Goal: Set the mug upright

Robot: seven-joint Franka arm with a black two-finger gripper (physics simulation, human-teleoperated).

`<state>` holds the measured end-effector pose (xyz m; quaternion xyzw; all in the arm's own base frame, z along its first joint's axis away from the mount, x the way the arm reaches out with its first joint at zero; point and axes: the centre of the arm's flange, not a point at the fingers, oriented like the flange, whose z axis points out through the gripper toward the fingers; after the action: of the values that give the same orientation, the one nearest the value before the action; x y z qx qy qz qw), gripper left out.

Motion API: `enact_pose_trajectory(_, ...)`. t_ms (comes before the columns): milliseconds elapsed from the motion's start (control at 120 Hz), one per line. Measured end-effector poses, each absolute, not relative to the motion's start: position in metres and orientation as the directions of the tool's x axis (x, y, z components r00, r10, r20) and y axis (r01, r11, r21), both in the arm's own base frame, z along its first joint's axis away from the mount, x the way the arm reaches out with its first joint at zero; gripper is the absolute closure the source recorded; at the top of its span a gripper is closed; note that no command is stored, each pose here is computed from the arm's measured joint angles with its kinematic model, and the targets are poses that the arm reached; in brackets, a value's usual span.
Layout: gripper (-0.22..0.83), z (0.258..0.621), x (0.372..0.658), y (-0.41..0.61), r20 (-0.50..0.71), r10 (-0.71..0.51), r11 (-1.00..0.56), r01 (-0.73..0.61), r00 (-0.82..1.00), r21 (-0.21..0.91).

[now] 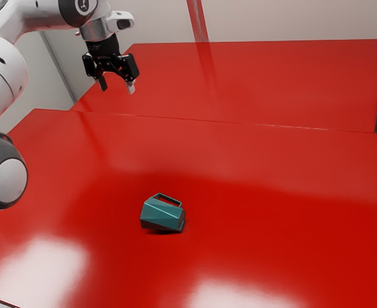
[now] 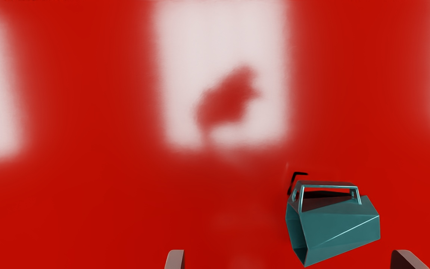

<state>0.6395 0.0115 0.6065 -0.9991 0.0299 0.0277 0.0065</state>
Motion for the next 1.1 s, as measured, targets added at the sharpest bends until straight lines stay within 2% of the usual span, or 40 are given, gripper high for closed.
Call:
enact_pose_trajectory(317,0.0,0.607,0.637,0.011,-0.054,-0.061,-0.998,-0.062,0.997,-0.013)
enact_pose_trajectory(383,0.0,0.604,0.626,0.012,-0.074,-0.06,-0.998,-0.061,0.995,-0.003)
enact_pose_trajectory(583,0.0,0.554,0.583,0.001,-0.134,-0.087,-0.995,-0.081,0.987,0.05)
enact_pose_trajectory(850,0.0,0.49,0.52,0.017,-0.161,-0.037,-0.959,0.01,0.986,0.283)
enact_pose_trajectory(1100,0.0,0.446,0.495,0.05,-0.155,0.012,-0.894,0.08,0.988,0.441)
